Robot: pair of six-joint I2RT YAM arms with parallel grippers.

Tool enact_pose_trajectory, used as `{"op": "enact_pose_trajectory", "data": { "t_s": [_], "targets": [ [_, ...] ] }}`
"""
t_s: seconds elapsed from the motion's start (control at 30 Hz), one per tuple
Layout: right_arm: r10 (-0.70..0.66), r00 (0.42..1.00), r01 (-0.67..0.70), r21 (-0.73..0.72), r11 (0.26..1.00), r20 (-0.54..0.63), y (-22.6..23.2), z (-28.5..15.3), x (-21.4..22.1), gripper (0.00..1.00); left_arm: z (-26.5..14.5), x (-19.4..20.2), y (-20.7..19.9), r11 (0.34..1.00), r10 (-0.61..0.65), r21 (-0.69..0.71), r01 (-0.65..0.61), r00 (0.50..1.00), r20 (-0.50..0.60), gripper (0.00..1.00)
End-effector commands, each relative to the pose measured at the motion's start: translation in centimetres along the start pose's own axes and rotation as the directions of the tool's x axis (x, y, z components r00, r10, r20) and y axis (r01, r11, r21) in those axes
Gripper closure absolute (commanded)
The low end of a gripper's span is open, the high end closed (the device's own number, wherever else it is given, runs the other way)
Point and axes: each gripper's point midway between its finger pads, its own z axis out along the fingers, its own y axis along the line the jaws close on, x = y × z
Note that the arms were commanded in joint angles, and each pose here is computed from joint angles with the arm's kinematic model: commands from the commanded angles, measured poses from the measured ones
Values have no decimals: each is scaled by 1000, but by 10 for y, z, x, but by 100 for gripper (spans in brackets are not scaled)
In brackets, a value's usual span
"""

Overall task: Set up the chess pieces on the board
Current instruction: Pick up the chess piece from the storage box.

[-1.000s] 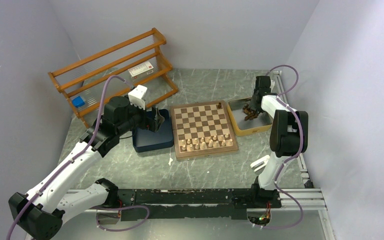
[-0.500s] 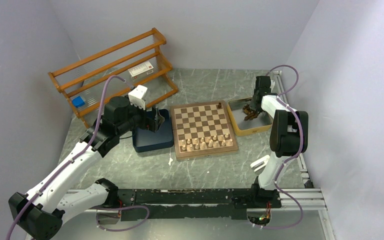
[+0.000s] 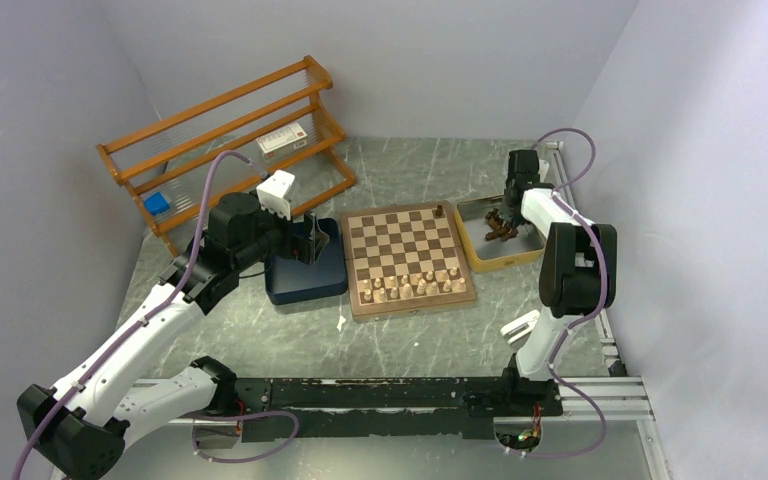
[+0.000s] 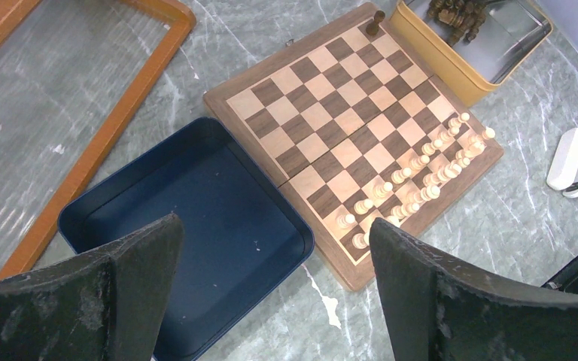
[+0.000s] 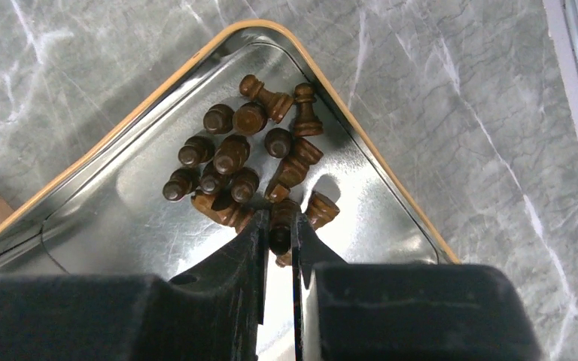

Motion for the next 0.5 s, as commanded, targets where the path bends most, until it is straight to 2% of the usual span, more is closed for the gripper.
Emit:
{"op": "enact_pose_trajectory", "data": {
  "t_s": [0.0, 0.47],
  "targets": [
    [23, 996, -21, -23, 999, 86, 6, -30, -34, 87, 0, -3, -1, 1000, 15, 3, -15, 1000, 18, 2],
    [-24, 984, 39, -85, 996, 178, 44, -79, -63, 88, 0, -3, -2, 1000, 13, 6, -13, 1000, 18, 2]
  ]
}}
